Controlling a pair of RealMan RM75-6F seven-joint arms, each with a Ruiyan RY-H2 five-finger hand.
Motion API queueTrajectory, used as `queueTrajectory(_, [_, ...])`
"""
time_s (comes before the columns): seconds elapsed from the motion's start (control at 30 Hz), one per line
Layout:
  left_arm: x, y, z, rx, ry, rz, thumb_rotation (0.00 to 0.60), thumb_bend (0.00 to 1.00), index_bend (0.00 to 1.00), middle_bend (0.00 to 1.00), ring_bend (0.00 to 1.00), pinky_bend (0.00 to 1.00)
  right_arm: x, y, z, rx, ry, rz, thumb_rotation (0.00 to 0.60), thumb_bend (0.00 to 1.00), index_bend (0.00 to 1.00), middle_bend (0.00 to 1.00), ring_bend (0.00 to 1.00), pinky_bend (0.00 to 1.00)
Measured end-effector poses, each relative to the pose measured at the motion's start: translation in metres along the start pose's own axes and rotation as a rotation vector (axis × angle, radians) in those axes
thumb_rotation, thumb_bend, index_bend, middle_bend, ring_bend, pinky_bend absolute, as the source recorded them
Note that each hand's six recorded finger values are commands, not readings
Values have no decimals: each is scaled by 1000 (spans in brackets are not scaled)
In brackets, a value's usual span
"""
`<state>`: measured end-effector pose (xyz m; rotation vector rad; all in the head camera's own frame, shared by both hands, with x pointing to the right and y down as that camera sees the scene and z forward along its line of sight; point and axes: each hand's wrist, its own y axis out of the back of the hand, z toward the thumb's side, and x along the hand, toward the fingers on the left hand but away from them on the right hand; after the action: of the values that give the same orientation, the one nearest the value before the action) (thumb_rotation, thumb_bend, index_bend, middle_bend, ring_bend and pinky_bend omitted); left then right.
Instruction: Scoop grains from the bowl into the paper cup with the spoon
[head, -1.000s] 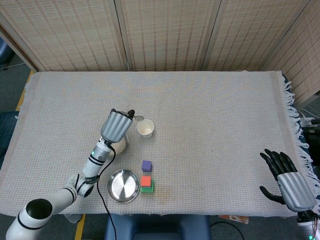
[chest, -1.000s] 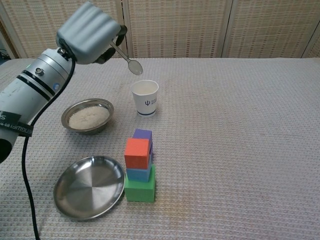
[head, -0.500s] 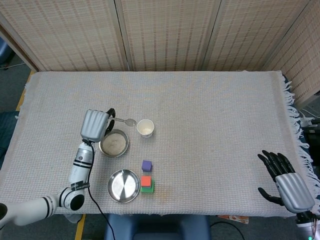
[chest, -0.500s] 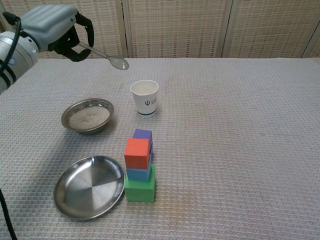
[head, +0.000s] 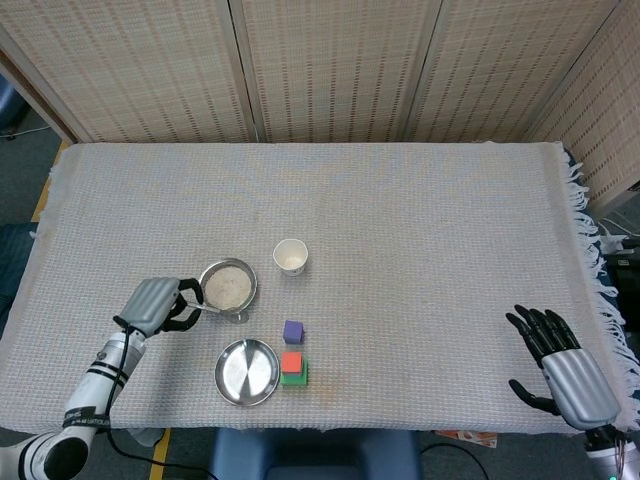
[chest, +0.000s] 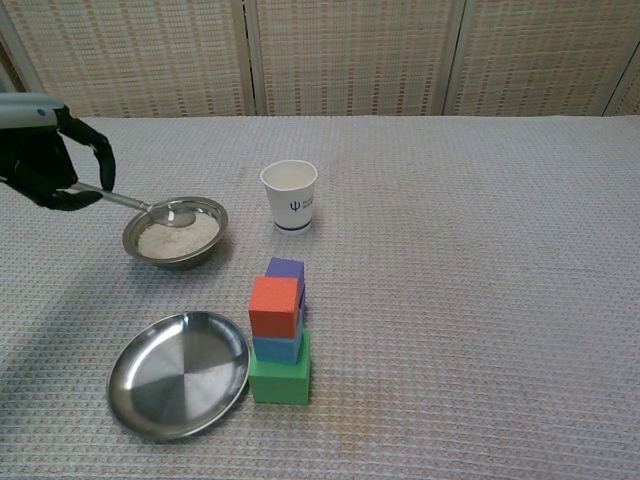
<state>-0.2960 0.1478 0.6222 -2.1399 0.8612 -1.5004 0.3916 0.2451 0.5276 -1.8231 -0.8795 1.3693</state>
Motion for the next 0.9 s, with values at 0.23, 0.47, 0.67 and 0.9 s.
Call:
queueTrajectory(0.23, [-14, -29, -8, 15, 18, -92, 600, 422, 887, 1000, 1000, 1000, 4, 2, 4, -6, 16, -8, 600, 152, 0, 0, 0, 0])
queueTrajectory(0.47, [-16, -51, 3, 56, 1, -108, 600, 421, 869, 1000, 1000, 1000, 7, 3, 6, -10, 29, -11, 600, 153, 0, 0, 0, 0])
queueTrajectory(0.67, [-12, -73, 4, 68, 7, -139, 600, 421, 868, 1000, 1000, 1000, 7, 4, 4, -10, 21, -14, 600, 153, 0, 0, 0, 0])
queueTrajectory(0.9, [-3, -92, 0, 113, 12, -146, 600, 422, 860, 1000, 1000, 1000, 8, 5, 4, -9, 16, -22, 600, 152, 0, 0, 0, 0])
